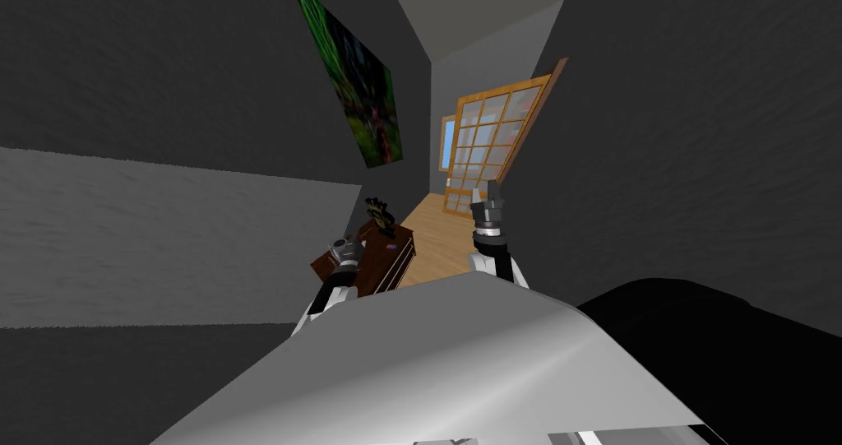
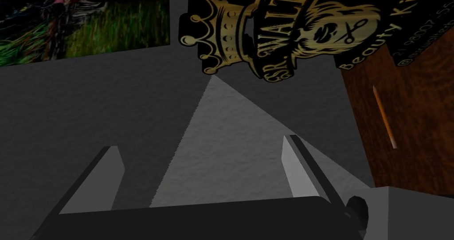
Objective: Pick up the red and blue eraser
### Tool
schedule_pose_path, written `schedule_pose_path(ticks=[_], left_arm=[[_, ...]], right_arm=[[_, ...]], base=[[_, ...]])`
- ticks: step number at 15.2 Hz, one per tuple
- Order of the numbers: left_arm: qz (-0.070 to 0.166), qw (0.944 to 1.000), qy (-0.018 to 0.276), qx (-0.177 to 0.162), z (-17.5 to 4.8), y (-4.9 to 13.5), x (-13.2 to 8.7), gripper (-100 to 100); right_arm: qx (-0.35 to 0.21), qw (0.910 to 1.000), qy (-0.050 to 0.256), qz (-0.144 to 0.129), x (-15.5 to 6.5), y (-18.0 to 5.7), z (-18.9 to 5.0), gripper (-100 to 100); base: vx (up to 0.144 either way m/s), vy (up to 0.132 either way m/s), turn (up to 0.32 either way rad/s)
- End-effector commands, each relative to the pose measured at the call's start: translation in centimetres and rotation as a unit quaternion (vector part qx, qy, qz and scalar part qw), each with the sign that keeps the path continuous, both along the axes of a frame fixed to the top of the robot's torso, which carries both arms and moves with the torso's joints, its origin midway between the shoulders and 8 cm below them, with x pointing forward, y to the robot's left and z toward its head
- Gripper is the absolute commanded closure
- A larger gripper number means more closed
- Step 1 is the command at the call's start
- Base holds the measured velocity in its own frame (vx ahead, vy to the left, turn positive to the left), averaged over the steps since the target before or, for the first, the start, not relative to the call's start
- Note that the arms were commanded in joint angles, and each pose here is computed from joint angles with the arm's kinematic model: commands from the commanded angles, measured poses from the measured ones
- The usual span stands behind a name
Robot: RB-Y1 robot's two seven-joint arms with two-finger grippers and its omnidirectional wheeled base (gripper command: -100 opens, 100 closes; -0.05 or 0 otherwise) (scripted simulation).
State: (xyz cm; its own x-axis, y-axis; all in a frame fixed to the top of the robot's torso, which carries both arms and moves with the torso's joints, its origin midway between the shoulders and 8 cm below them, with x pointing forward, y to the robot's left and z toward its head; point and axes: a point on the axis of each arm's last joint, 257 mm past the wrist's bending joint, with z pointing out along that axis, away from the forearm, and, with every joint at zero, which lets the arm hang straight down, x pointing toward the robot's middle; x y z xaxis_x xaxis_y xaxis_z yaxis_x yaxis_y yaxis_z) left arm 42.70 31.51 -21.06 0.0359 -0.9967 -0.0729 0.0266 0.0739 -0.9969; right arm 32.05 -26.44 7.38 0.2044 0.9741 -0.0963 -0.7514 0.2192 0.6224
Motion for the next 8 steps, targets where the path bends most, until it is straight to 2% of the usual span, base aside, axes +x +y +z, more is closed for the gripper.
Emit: schedule_pose_path(ticks=[1, 2, 3, 4, 5, 7, 8], left_arm=[[-0.001, 0.999, 0.045, -0.003, -3.3, 0.7, -0.2, -100], [0.0, 0.9989, 0.048, -0.003, -3.6, 0.7, -0.2, -100], [-0.002, 0.9973, 0.074, -0.005, -5.4, 1.0, -0.3, -100], [0.0, 0.9967, 0.081, -0.005, -6.2, 1.3, -0.4, -100], [-0.002, 0.994, 0.109, -0.007, -8.1, 1.6, -0.6, -100], [0.0, 0.9933, 0.115, -0.007, -8.7, 1.8, -0.8, -100], [-0.001, 0.9895, 0.144, -0.01, -10.6, 2.2, -1.1, -100]], right_arm=[[0.0, 1.0, 0.0, 0.0, 0.0, 0.0, 0.0, 0], [0.0, 1.0, 0.0, 0.0, 0.0, 0.0, 0.0, 0], [0.0, 1.0, 0.0, 0.0, 0.0, 0.0, 0.0, 0], [0.0, 1.0, 0.0, 0.0, 0.0, 0.0, 0.0, 0], [0.0, 1.0, 0.0, 0.0, 0.0, 0.0, 0.0, 0], [0.0, 1.0, 0.0, 0.0, 0.0, 0.0, 0.0, 0], [0.0, 1.0, 0.0, 0.0, 0.0, 0.0, 0.0, 0]], base=[[0.056, -0.032, -0.166], [0.055, -0.033, -0.147], [0.08, -0.027, -0.195], [0.082, -0.018, -0.152], [0.078, -0.02, -0.159], [0.055, -0.015, -0.085], [0.044, -0.02, -0.143]])
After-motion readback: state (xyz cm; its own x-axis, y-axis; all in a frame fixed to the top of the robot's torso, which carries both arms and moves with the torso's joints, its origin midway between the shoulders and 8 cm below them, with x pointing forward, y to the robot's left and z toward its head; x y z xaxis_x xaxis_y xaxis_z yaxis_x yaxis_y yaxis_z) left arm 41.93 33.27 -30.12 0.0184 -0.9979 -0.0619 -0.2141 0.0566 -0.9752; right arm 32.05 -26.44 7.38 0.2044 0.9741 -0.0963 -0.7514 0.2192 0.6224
